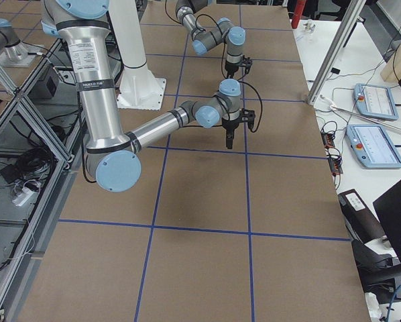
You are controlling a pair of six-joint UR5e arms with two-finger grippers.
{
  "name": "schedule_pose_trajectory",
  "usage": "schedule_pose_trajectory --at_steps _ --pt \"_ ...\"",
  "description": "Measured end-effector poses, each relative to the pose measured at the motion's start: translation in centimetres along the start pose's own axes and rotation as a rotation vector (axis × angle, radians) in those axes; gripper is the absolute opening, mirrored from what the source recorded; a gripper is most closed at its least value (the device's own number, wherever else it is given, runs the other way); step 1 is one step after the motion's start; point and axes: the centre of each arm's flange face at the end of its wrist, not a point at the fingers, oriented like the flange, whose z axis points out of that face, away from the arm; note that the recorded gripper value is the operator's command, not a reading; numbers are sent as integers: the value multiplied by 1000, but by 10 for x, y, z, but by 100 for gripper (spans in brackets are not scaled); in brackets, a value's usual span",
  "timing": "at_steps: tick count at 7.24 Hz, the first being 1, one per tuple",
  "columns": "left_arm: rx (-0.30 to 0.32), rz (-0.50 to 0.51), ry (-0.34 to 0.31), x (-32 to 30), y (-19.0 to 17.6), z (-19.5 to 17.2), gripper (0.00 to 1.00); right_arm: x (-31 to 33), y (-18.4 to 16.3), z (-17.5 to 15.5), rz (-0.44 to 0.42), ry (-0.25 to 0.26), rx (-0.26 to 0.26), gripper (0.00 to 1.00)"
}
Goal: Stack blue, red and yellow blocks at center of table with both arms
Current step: 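Lower the red cube onto the blue cube with the left gripper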
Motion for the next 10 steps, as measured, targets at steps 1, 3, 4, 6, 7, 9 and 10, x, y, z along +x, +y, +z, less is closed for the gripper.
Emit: schedule_pose_trajectory --at_steps 1,3,4,6,7,9,10 --pt "1 1 1 0 0 -1 0 0 0 0 0 0 1 100" --pt "3 2 4 1 1 -2 0 -1 0 0 -1 -1 1 100" --pt "3 3 5 1 1 -2 0 -1 0 0 -1 -1 1 100" --pt "4 7 7 3 2 -3 0 0 0 0 -1 0 1 100" --pt "4 9 8 4 3 -2 0 0 0 0 0 0 1 100" --pt "1 13 7 6 5 0 0 0 0 0 0 1 1 100" --pt "-1 14 7 7 5 1 0 0 0 0 0 1 1 100"
